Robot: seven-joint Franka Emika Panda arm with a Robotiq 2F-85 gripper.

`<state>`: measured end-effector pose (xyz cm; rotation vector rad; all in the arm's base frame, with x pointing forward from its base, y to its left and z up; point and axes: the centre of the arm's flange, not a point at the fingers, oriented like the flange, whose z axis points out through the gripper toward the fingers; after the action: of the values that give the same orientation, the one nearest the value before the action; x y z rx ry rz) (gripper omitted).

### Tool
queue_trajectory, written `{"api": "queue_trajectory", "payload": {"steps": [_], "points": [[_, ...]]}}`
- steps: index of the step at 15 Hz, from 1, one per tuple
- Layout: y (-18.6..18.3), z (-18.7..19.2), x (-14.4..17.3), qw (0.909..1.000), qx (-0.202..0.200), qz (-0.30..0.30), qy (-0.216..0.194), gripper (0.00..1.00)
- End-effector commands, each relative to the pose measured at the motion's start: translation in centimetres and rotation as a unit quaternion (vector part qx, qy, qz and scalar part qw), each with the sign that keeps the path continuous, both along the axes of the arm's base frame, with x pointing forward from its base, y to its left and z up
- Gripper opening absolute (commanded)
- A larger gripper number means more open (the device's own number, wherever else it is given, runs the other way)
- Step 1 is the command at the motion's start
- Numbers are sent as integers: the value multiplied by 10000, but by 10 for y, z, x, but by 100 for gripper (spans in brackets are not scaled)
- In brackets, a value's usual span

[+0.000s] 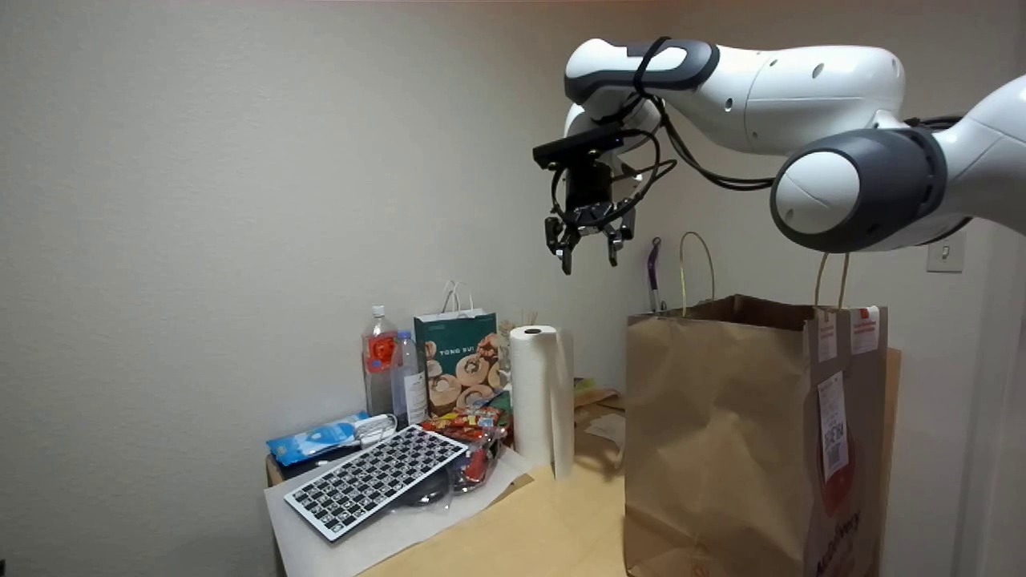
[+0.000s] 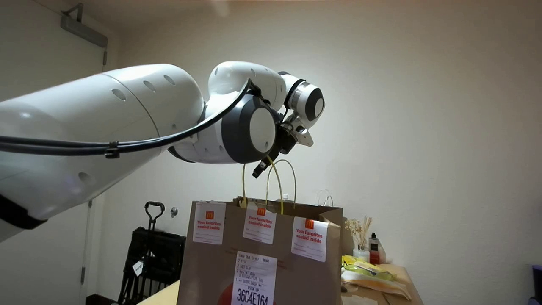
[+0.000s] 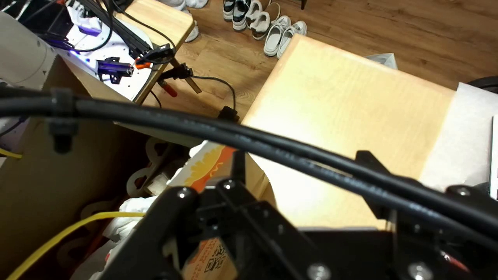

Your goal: Move the paper bag

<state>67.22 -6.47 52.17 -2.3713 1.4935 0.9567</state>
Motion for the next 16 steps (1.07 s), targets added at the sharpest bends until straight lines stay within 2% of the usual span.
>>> {"api": "queue_trajectory", "payload": {"steps": [1, 2, 3, 5, 6, 7, 12, 16], "points": [[0, 3, -1, 10000, -56, -2, -10, 93], [0, 5, -2, 9999, -115, 14, -18, 94], [12, 5, -6, 9999, -155, 37, -22, 98], [43, 5, -12, 9998, -122, 46, 123, 100], [34, -2, -20, 9998, -95, 14, 189, 100], [27, 6, 0, 9999, -59, 104, 38, 100], [32, 4, 0, 9999, -71, 102, 88, 100], [37, 31, -16, 9966, -611, -544, 95, 100]]}}
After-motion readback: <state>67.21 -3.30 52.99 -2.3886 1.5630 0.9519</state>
